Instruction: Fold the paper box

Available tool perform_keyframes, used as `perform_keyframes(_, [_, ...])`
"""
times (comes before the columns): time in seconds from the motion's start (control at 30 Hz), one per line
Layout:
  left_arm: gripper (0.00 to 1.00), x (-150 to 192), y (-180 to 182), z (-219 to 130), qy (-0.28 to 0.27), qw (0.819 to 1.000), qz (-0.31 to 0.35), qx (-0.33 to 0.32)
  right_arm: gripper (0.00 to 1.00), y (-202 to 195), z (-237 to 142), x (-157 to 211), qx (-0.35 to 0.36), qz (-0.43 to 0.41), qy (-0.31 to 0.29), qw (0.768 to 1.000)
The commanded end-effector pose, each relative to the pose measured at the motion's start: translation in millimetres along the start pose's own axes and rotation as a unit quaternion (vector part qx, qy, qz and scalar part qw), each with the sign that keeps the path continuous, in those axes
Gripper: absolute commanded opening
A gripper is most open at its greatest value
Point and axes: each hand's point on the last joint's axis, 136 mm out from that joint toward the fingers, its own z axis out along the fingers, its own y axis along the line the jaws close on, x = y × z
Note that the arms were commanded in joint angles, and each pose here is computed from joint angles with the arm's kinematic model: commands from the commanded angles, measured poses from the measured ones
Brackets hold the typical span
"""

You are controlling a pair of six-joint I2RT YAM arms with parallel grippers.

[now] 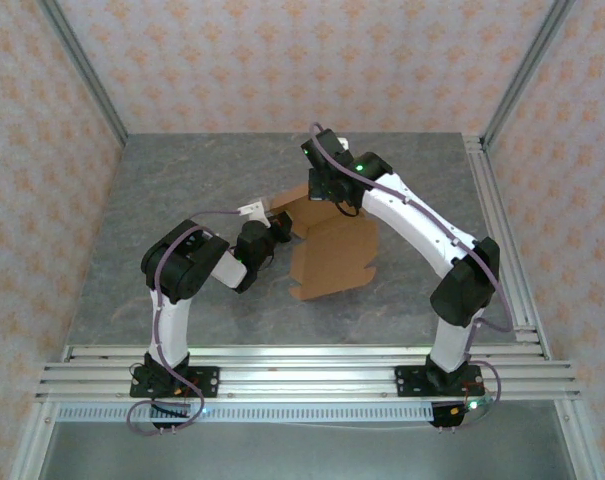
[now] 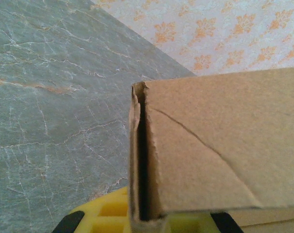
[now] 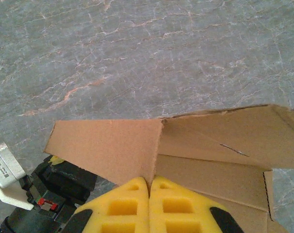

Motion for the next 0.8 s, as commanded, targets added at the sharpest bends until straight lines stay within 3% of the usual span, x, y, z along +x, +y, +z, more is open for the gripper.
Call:
perform_keyframes(0.0, [0.0, 3, 5, 0, 0.004, 1.0, 0.014, -0.015, 0.06, -2, 2, -1, 0.004, 0.0, 0.001, 1.0])
perform_keyframes(0.03, [0.0, 3, 4, 1, 0.005, 1.0, 0.015, -0.015, 0.2, -1, 2, -1, 0.003, 0.001, -0.001, 1.0])
perform_keyframes(0.1, [0.0, 3, 5, 1, 0.006, 1.0, 0.018, -0.016, 0.29, -1, 3, -3, 0.001, 0.001, -0.004, 1.0])
perform_keyframes(0.13, [0.0, 3, 5, 1, 0.005, 1.0, 0.019, -0.017, 0.27, -1, 4, -2, 0.002, 0.001, -0.003, 1.0])
perform_keyframes(0.3, [0.0, 5, 10, -1, 0.006, 0.999, 0.023, -0.025, 0.01, 0, 7, -1, 0.003, -0.002, -0.002, 1.0])
perform_keyframes(0.37, [0.0, 5, 10, 1, 0.007, 0.999, 0.023, -0.024, 0.0, -1, 7, -2, 0.004, 0.0, -0.004, 1.0])
perform_keyframes(0.4, [0.0, 6, 9, 1, 0.008, 0.999, 0.022, -0.023, 0.02, -1, 7, -2, 0.005, 0.0, -0.004, 1.0])
perform_keyframes(0.53, [0.0, 5, 8, 3, 0.008, 0.999, 0.022, -0.021, 0.3, -2, 3, -3, 0.001, 0.004, -0.01, 1.0])
perform_keyframes(0.77, [0.0, 3, 10, 4, 0.008, 0.999, 0.019, -0.025, 0.49, 0, -16, -7, -0.033, 0.012, -0.037, 0.999])
